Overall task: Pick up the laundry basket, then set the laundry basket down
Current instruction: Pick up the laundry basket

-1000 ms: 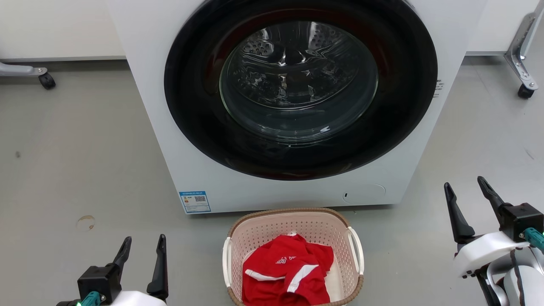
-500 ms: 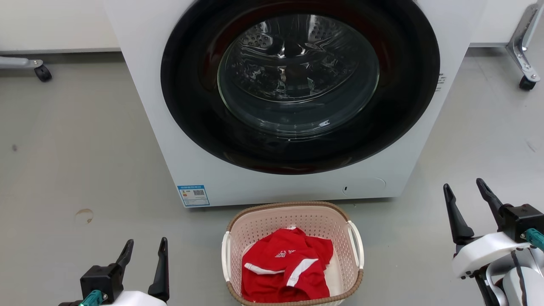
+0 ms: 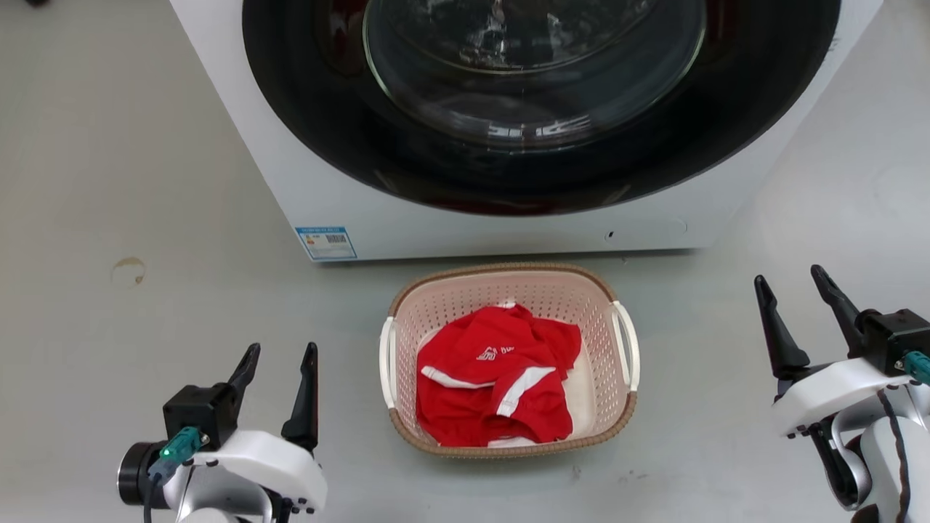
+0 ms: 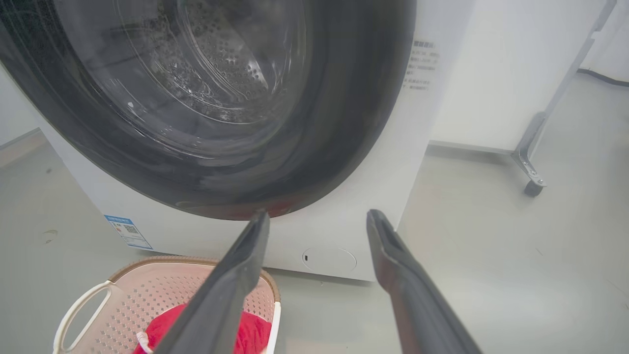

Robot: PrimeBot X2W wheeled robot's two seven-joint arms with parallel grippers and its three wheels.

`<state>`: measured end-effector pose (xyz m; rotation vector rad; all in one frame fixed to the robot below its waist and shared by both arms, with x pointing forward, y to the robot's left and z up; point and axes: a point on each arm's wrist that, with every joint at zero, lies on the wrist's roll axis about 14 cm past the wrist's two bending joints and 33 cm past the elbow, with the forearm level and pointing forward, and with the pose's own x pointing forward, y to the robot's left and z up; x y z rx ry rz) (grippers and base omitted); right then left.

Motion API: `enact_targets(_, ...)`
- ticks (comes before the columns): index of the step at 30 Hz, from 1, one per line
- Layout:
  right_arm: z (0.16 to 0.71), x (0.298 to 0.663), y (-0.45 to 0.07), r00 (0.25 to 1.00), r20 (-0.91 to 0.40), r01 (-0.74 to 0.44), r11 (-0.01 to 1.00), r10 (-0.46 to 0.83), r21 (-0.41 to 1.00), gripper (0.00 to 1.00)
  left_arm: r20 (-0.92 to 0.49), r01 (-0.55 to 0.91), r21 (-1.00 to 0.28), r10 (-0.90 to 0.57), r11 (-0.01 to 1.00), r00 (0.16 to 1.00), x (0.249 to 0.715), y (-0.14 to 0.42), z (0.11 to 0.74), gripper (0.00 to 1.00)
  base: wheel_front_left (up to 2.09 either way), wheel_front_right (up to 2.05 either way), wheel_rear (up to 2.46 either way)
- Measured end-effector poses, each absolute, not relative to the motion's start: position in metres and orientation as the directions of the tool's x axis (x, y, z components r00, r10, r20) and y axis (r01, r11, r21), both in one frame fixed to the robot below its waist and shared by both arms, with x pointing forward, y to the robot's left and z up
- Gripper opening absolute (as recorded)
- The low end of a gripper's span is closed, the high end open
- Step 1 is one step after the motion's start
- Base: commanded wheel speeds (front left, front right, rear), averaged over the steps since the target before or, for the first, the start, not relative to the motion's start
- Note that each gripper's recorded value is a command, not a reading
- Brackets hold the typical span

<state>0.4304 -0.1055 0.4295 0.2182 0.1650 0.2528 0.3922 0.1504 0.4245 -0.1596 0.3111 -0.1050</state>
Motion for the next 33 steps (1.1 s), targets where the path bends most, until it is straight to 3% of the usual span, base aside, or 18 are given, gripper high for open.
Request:
enact_targets(15, 0.321, 0.444, -0.104, 0.887, -0.361, -0.185, 0.938, 0.288, 0.294, 1.0, -0.431, 0.021, -0.273, -0.142, 0.962, 0.891, 0.428, 0.131, 0.328, 1.0, 0.0, 0.0, 0.0)
enact_targets(33, 0.233, 0.449, -0.059, 0.771, -0.5, -0.187, 0.891, 0.394, 0.414, 1.0, -0.58, 0.063, -0.31, -0.241, 0.949, 0.778, 0.448, 0.114, 0.241, 1.0, 0.0, 0.0, 0.0)
